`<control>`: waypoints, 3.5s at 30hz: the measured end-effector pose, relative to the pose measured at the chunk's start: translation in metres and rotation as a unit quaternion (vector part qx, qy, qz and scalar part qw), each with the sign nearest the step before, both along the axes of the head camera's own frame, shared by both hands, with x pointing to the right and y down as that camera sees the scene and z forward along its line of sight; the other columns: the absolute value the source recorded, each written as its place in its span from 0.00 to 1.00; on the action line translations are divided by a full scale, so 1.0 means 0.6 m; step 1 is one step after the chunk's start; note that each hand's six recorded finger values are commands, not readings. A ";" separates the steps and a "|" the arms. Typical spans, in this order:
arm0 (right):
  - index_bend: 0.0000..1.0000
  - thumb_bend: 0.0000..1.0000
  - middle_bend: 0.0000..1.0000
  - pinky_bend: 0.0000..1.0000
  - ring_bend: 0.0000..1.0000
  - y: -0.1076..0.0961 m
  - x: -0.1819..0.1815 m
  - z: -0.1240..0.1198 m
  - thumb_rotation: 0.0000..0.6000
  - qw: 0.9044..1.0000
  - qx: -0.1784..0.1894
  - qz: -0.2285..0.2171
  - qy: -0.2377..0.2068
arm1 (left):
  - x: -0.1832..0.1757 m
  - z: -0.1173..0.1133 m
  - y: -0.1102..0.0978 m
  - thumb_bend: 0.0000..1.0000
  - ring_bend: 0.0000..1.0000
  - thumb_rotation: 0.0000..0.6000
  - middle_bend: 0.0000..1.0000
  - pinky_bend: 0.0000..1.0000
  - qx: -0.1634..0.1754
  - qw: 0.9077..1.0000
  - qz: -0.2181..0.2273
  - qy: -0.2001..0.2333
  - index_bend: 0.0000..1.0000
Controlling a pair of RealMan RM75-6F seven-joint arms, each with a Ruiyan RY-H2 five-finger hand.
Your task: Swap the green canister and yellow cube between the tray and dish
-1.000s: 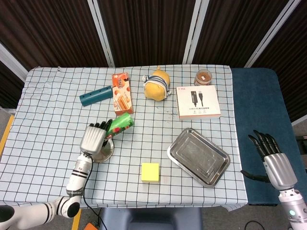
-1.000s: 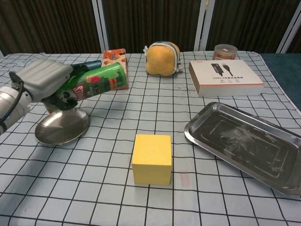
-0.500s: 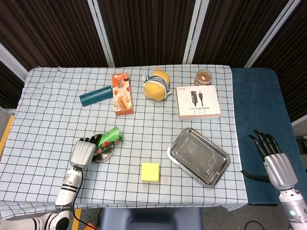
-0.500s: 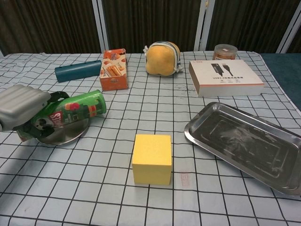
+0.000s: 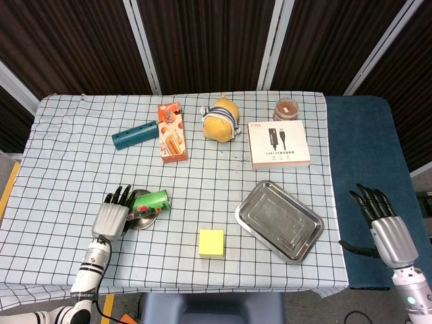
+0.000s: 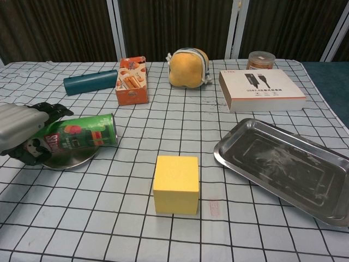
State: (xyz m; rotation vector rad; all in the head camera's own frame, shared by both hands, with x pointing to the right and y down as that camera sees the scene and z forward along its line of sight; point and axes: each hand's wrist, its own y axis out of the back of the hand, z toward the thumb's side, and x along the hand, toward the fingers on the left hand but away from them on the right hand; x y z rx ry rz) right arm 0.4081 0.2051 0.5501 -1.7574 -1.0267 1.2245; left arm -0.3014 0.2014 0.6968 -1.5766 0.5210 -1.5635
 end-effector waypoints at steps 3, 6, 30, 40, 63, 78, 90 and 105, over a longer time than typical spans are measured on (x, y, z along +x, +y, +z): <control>0.00 0.11 0.00 0.00 0.00 0.001 -0.001 0.000 1.00 1.000 0.000 0.000 -0.001 | -0.005 -0.014 0.000 0.37 0.00 1.00 0.00 0.17 -0.006 1.000 -0.006 0.004 0.00; 0.00 0.11 0.00 0.00 0.00 0.001 0.000 0.000 1.00 1.000 0.001 0.001 0.000 | -0.017 -0.037 -0.002 0.36 0.00 1.00 0.00 0.16 -0.007 1.000 -0.015 0.006 0.00; 0.00 0.11 0.00 0.02 0.00 -0.021 -0.067 0.028 1.00 0.998 0.005 -0.062 0.009 | -0.224 -0.203 0.060 0.36 0.00 1.00 0.00 0.09 0.152 0.980 -0.087 0.089 0.00; 0.00 0.09 0.01 0.08 0.00 -0.057 -0.224 0.055 1.00 0.983 -0.036 -0.169 -0.058 | -0.230 -0.210 0.066 0.36 0.00 1.00 0.00 0.09 0.159 0.979 -0.089 0.093 0.00; 0.05 0.05 0.09 0.04 0.05 -0.018 -0.429 0.138 1.00 0.964 -0.138 -0.212 -0.087 | -0.262 -0.193 0.053 0.35 0.00 1.00 0.00 0.09 0.152 0.979 -0.115 0.067 0.00; 0.12 0.05 0.14 0.04 0.08 0.013 -0.481 0.195 1.00 0.953 -0.187 -0.221 -0.093 | -0.269 -0.189 0.051 0.35 0.00 1.00 0.00 0.09 0.144 0.980 -0.125 0.065 0.00; 0.34 0.05 0.28 0.12 0.26 0.018 -0.512 0.219 1.00 0.954 -0.171 -0.231 -0.082 | -0.270 -0.185 0.050 0.35 0.00 1.00 0.00 0.09 0.135 0.980 -0.127 0.068 0.00; 0.68 0.17 0.53 0.39 0.57 0.020 -0.530 0.227 1.00 0.962 -0.125 -0.225 -0.091 | -0.270 -0.184 0.051 0.35 0.00 1.00 0.00 0.09 0.130 0.980 -0.128 0.073 0.00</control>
